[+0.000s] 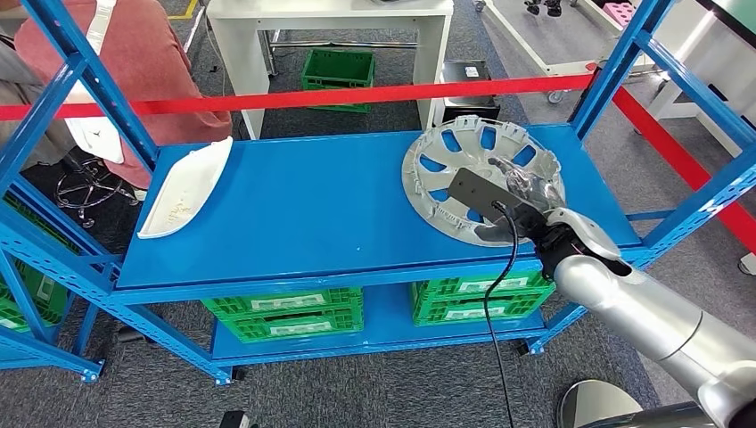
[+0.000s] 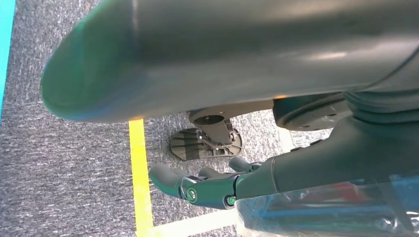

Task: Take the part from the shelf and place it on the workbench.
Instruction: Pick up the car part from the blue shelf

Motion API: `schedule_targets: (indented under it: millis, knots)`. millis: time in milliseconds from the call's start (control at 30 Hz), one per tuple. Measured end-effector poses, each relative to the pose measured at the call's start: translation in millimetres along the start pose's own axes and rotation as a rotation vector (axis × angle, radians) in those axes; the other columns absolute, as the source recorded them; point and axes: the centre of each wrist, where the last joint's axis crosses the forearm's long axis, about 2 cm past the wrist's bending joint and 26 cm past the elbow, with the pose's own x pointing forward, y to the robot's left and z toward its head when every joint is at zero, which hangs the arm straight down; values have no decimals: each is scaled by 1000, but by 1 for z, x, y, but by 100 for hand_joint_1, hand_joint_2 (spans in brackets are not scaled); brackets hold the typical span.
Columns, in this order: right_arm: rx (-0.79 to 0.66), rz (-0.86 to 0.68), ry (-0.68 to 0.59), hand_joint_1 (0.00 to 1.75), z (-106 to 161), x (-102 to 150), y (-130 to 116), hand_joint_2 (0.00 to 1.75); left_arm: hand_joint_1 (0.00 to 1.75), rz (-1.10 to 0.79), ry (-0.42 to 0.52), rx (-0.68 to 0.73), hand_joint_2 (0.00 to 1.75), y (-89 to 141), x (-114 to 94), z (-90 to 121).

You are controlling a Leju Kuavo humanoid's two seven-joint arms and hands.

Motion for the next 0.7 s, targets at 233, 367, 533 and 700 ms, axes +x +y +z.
schedule_targets:
  millis: [233,367,533,700]
  knots:
    - [41,17,105,0,9,-39,14,175,0,3,2,9,0,2,-2,1]
    - [59,23,162,0,17,-61,22,175,0,7,4,12,0,2,-3,1]
    - [62,14,224,0,27,-85,27,175,0,11,13,15,0,3,-7,3]
    - [73,6,251,0,35,-100,31,175,0,13,17,16,0,3,-9,3]
